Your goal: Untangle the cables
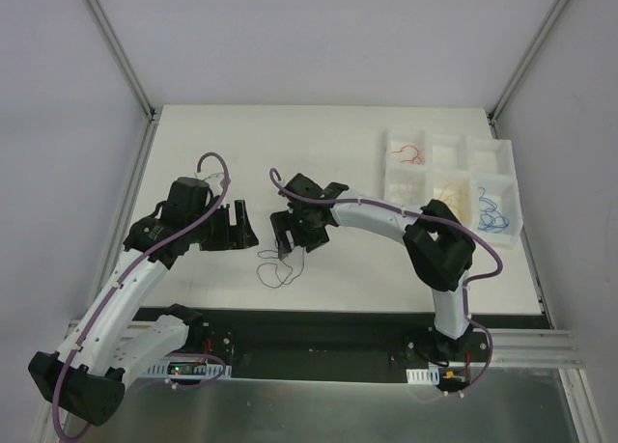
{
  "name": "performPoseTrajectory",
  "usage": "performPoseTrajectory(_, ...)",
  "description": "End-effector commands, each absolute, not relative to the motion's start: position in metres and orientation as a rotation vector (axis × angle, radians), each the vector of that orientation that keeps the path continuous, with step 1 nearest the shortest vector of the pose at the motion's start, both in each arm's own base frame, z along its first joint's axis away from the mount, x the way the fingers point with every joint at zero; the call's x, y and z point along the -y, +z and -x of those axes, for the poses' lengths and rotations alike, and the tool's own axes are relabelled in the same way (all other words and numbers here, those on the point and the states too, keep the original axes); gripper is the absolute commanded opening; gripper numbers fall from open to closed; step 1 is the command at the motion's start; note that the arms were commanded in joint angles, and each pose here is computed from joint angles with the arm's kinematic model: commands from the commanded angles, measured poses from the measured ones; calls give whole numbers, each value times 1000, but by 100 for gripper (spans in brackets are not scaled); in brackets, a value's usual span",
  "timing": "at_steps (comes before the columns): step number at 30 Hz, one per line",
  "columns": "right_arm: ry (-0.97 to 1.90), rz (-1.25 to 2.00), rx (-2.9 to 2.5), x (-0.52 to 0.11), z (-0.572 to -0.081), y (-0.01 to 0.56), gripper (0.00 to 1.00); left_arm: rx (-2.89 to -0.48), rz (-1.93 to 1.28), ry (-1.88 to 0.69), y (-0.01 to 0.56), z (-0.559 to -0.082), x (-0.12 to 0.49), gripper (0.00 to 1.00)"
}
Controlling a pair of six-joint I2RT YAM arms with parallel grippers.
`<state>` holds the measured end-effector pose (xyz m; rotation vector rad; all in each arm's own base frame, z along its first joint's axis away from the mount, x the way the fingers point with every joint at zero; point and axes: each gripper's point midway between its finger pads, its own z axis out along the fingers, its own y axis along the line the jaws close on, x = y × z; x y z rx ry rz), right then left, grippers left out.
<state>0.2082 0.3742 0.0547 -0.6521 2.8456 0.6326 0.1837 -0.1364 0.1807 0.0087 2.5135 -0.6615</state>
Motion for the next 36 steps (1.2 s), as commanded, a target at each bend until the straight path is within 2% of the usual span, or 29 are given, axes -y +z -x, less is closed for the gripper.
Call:
performPoseTrajectory(1, 579, 673, -2833, -378, -216, 56, 83, -2543, -3, -628, 173, -181, 132, 75)
performPoseTrajectory(9, 518, 631, -2832, -397, -220, 48, 78, -2551, -10, -635, 173, -182, 134, 75)
performPoseTrajectory(14, 395, 629, -2805, -401, -228, 39, 64, -2564, -7, -636, 169, -180, 134, 75)
performPoseTrajectory(20, 97, 655, -2725, -379, -247, 23, 55, -2571, 2, -623, 165, -178, 131, 74)
performPoseTrajectory(24, 35, 710, -2686, -370, -254, 23, 38, -2572, 3, -615, 164, -178, 130, 74)
performPoseTrajectory(31, 179, 709, -2611, -355, -264, 53, 3, -2581, -13, -608, 162, -179, 130, 74)
performPoseTrajectory(32, 197, 672, -2608, -349, -269, 60, 0, -2587, -14, -606, 161, -179, 130, 74)
performPoseTrajectory(36, 268, 512, -2539, -318, -289, 109, 0, -2592, -25, -600, 160, -182, 131, 74)
